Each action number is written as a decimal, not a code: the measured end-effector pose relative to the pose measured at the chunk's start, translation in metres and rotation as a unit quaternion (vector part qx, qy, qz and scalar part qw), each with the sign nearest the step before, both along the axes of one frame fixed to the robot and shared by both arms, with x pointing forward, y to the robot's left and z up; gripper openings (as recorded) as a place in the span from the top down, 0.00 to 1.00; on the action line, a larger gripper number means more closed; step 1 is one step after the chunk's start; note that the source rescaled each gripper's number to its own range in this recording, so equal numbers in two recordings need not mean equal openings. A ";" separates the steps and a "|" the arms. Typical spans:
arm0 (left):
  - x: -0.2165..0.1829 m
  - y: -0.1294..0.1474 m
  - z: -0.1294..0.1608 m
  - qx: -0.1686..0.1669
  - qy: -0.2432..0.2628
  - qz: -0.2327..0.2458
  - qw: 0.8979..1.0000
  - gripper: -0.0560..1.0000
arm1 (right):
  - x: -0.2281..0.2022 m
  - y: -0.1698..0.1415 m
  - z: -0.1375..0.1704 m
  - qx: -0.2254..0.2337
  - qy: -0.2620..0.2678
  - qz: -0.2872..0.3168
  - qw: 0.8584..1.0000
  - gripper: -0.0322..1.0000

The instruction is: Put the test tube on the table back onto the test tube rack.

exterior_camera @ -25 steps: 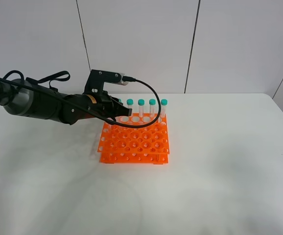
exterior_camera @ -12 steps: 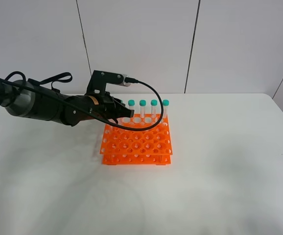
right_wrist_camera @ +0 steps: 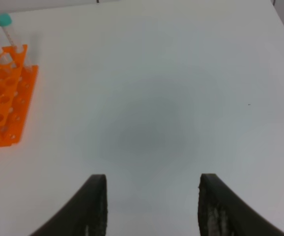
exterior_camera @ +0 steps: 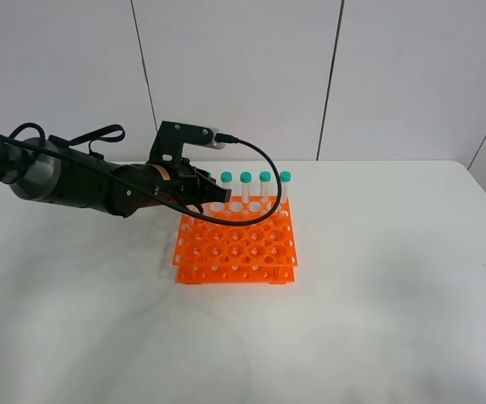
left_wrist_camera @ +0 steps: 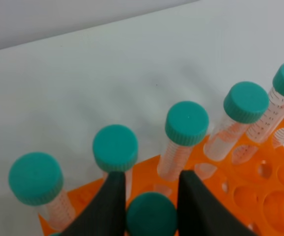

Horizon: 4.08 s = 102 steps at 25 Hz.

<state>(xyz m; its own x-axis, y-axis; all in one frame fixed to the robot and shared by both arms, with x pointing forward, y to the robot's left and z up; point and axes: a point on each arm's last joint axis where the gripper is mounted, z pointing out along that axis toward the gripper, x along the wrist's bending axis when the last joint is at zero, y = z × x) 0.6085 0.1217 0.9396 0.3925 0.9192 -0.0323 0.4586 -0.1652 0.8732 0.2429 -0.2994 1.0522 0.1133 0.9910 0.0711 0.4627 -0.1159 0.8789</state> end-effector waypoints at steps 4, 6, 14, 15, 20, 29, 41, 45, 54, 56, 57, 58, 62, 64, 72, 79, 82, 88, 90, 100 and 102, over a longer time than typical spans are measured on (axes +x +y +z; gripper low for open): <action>0.000 0.000 0.000 0.000 0.000 0.000 1.000 0.95 | 0.000 0.000 0.000 0.000 0.000 0.000 1.000 0.14; 0.000 0.000 0.000 0.000 0.000 0.000 1.000 0.95 | 0.000 0.000 0.000 0.000 0.000 0.000 1.000 0.14; 0.000 0.000 0.000 0.000 0.000 0.000 1.000 0.95 | 0.000 0.000 0.000 0.000 0.000 0.000 1.000 0.14; 0.000 0.000 0.000 0.000 0.000 0.000 1.000 0.95 | 0.000 0.000 0.000 0.000 0.000 0.000 1.000 0.14; 0.000 0.000 0.000 0.000 0.000 0.000 1.000 0.93 | 0.000 0.000 0.000 0.000 0.000 0.000 1.000 0.14; 0.000 0.000 0.000 0.000 0.000 -0.001 1.000 0.38 | 0.000 0.000 0.000 0.000 0.000 0.000 1.000 0.14; -0.004 0.001 0.016 -0.005 -0.008 -0.002 1.000 0.36 | 0.000 0.000 0.000 0.000 0.000 0.000 1.000 0.14; -0.005 0.007 0.033 -0.008 -0.018 0.002 1.000 0.35 | 0.000 0.000 0.000 0.000 0.000 0.000 1.000 0.14; 0.000 0.059 0.069 -0.004 -0.025 0.056 0.998 0.35 | 0.000 0.000 0.000 0.000 0.000 0.000 1.000 0.14; 0.003 0.077 0.068 0.000 -0.015 0.079 0.997 0.35 | 0.000 0.000 0.000 0.000 0.000 0.000 1.000 0.14; 0.005 0.086 0.067 0.003 -0.008 0.090 0.996 0.35 | 0.000 0.000 0.000 0.000 0.000 0.000 1.000 0.14; 0.006 0.094 0.066 0.004 -0.003 0.100 0.995 0.35 | 0.000 0.000 0.000 0.000 0.000 0.000 1.000 0.14; 0.010 0.122 0.063 0.009 0.014 0.135 0.991 0.35 | 0.000 0.000 0.000 0.000 0.000 0.000 1.000 0.14; 0.010 0.132 0.062 0.012 0.024 0.146 0.989 0.34 | 0.000 0.000 0.000 0.000 0.000 0.000 1.000 0.14; 0.004 0.140 0.057 0.030 0.073 0.145 0.986 0.34 | 0.000 0.000 0.000 0.000 0.000 0.000 1.000 0.14; -0.019 0.147 0.069 0.086 0.146 0.121 0.978 0.34 | 0.000 0.000 0.000 0.000 0.000 0.000 1.000 0.14; -0.027 0.150 0.073 0.095 0.175 0.121 0.973 0.34 | 0.000 0.000 0.000 0.000 0.000 0.000 1.000 0.14; -0.047 0.151 0.081 0.095 0.238 0.127 0.958 0.34 | 0.000 0.000 0.000 0.000 0.000 0.000 1.000 0.14; -0.054 0.152 0.082 0.100 0.264 0.125 0.951 0.34 | 0.000 0.000 0.000 0.000 0.000 0.000 1.000 0.14; -0.117 0.157 0.168 0.080 0.170 0.132 0.973 0.34 | 0.000 0.000 0.000 0.000 0.000 0.000 1.000 0.14; -0.141 0.159 0.188 0.075 0.147 0.133 0.977 0.34 | 0.000 0.000 0.000 0.000 0.000 0.000 1.000 0.14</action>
<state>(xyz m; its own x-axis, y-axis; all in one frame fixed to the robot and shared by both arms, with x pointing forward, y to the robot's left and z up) 0.4677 0.2811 1.1279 0.1321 0.9906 0.0348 0.7297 -0.1209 0.6730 0.2429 -0.2994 1.0522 0.1133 0.9910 0.0714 0.4627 -0.1162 0.8789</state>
